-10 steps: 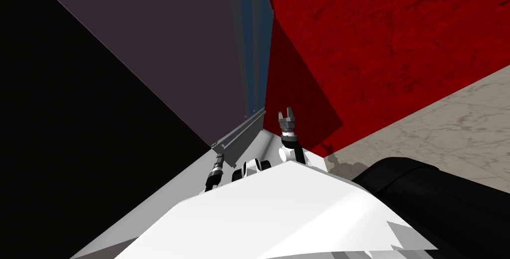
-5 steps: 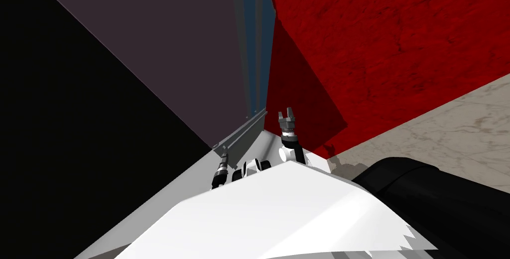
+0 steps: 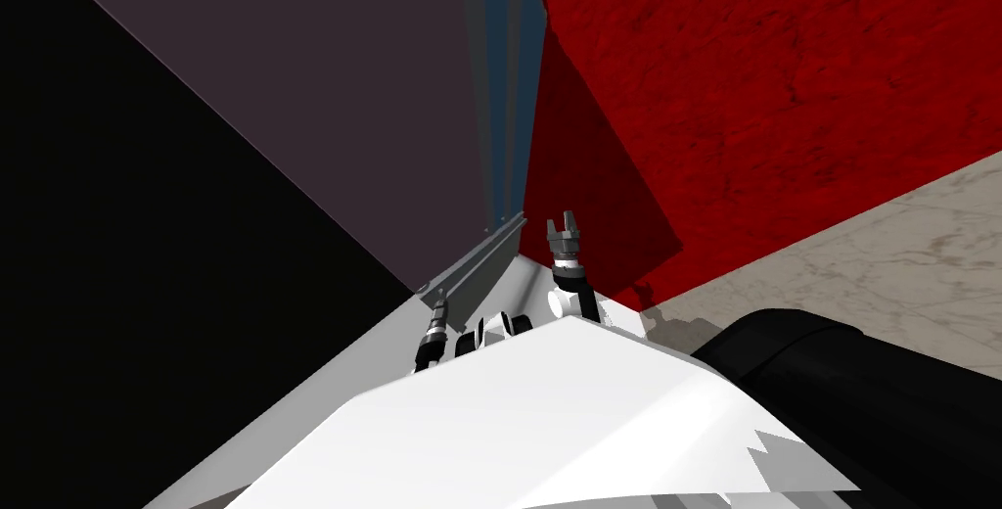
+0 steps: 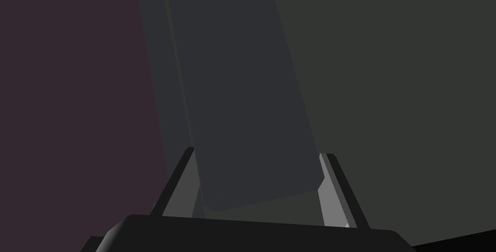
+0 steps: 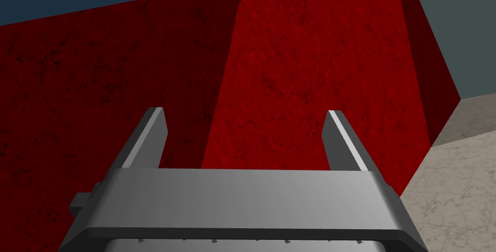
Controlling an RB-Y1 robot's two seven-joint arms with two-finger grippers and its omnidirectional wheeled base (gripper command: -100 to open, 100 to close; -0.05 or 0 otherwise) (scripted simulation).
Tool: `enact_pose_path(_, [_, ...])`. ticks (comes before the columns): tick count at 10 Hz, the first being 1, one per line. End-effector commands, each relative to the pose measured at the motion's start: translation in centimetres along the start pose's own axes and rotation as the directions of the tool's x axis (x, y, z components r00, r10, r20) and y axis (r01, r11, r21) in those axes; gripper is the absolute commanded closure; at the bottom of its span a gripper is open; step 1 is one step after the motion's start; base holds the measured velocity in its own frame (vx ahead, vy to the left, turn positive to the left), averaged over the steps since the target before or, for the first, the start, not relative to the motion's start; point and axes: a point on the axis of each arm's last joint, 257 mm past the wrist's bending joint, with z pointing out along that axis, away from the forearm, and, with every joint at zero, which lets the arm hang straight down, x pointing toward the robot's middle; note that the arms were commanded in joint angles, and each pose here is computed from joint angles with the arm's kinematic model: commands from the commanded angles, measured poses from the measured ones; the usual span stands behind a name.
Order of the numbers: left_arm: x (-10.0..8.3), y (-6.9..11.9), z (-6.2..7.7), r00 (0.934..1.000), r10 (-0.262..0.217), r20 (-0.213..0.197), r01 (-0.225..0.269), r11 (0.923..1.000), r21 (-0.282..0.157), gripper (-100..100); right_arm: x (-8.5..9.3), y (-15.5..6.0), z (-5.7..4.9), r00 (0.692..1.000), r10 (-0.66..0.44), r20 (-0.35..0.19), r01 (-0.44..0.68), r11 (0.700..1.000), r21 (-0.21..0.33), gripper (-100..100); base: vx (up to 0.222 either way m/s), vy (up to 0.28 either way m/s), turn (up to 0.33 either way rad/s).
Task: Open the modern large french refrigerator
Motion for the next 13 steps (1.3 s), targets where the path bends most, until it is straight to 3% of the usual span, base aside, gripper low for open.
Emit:
enact_pose_path(1, [-0.8, 0.4, 0.3, 1.0000, -0.002, 0.000, 0.002, 1.0000, -0.002, 100, 0.0, 0.0, 0.0, 1.000, 0.000, 0.000, 0.000, 1.000, 0.000, 0, -0.065, -0.074, -0.010])
enact_pose_path(13, [1.0, 0.4, -1.5, 0.9999, -0.003, -0.012, 0.003, 0.9997, -0.024, 100, 0.0, 0.0, 0.0, 1.000, 0.000, 0.000, 0.000, 1.000, 0.000, 0, -0.114, -0.109, 0.017])
